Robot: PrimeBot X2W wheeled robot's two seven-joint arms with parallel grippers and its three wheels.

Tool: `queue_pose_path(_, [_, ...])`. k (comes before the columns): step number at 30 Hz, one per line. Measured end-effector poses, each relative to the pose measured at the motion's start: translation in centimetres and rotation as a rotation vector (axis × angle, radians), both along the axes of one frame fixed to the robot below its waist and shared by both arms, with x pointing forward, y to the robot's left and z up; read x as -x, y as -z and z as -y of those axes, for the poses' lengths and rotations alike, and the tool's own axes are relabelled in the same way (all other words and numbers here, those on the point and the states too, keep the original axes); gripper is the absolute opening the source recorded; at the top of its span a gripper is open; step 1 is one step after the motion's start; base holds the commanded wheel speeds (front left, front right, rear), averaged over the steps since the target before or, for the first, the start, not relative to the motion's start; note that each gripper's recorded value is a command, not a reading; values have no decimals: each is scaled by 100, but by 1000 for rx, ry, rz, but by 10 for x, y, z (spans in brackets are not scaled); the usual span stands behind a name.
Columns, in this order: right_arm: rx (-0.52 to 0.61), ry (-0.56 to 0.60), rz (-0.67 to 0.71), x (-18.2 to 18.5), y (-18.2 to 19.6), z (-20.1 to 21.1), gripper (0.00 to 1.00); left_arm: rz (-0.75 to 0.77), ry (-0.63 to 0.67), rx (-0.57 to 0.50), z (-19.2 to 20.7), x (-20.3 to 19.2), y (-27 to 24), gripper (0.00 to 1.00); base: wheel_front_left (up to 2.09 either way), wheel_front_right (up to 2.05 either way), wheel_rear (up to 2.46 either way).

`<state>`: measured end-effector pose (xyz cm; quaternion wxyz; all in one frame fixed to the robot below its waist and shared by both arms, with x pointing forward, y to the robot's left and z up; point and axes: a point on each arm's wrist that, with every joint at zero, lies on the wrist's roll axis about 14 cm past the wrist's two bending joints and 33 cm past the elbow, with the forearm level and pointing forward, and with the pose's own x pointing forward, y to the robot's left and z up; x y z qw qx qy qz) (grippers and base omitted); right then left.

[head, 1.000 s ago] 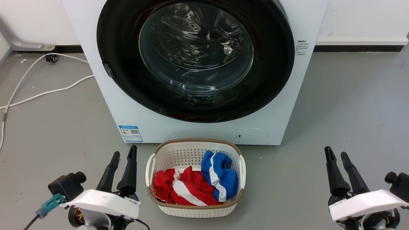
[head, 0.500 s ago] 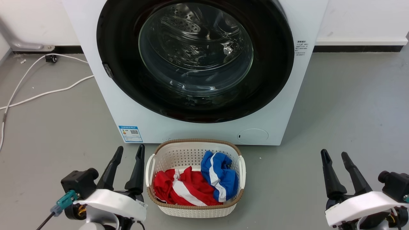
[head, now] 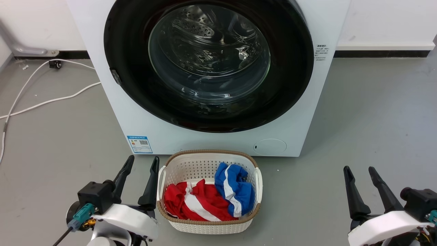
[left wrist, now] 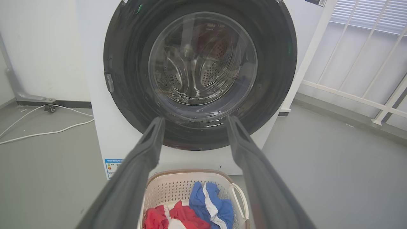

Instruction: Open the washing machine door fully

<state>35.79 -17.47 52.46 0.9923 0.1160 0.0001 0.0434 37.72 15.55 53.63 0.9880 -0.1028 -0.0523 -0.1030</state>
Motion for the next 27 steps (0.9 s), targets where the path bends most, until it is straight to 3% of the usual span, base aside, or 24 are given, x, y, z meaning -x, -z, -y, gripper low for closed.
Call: queue_pose_path(27, [169, 26, 13, 9, -4, 9, 100, 20, -5, -137, 0, -2, 10, 100, 0, 0, 0])
